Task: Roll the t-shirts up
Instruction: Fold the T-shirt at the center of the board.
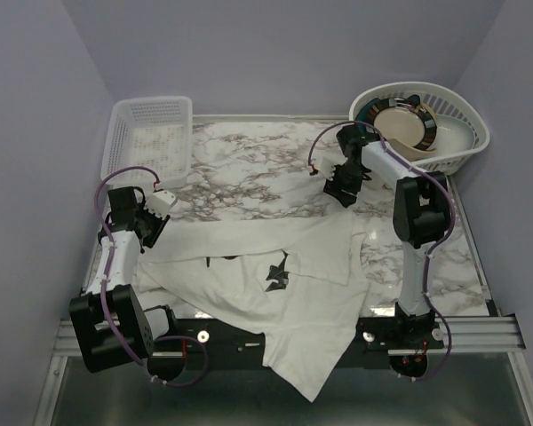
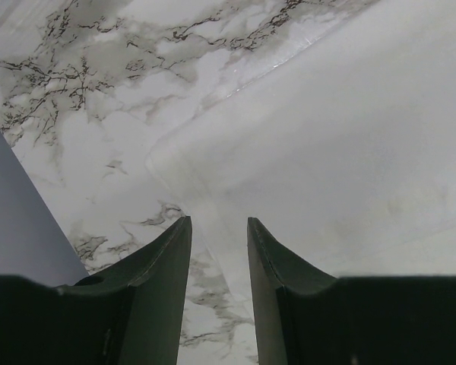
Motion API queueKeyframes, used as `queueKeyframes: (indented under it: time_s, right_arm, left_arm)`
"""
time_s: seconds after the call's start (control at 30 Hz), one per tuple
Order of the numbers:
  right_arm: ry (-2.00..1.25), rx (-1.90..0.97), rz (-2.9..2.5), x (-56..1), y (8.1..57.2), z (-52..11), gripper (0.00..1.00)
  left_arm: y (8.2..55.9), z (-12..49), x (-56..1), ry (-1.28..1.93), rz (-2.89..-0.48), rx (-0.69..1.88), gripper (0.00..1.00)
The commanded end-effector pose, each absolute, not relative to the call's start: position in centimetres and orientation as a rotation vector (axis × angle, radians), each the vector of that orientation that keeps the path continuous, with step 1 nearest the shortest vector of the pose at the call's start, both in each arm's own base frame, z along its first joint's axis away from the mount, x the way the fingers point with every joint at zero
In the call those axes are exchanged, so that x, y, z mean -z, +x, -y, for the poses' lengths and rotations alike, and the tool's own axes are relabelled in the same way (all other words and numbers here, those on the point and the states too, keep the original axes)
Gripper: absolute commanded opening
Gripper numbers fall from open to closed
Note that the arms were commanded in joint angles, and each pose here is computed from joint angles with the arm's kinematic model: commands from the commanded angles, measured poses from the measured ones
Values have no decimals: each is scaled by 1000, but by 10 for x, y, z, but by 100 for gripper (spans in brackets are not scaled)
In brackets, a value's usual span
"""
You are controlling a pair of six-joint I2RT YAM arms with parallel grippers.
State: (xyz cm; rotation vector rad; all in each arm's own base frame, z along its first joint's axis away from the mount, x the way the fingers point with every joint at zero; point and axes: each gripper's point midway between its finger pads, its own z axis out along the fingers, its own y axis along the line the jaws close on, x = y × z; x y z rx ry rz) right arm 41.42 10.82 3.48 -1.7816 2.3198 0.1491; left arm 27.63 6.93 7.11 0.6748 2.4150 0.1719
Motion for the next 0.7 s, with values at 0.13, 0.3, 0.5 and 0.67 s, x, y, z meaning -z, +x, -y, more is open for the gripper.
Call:
queueKeyframes:
  time_s: [0.13, 0.3, 0.5, 0.67]
  right_arm:
    - [-1826, -290, -2322, -57, 389, -114, 66]
    - [-1863, -303, -2360, -45, 380, -109, 65]
    - [-1898, -268, -2389, -31, 381, -101, 64]
    - [-1923, -333, -2420, -18, 375, -103, 63]
  left_arm:
    - [273, -70, -71, 665, -2422, -172, 46]
    - [273, -70, -72, 660, -2422, -174, 46]
    - [268, -70, -68, 654, -2432, -173, 46]
    - [267, -70, -68, 651, -2439, -174, 46]
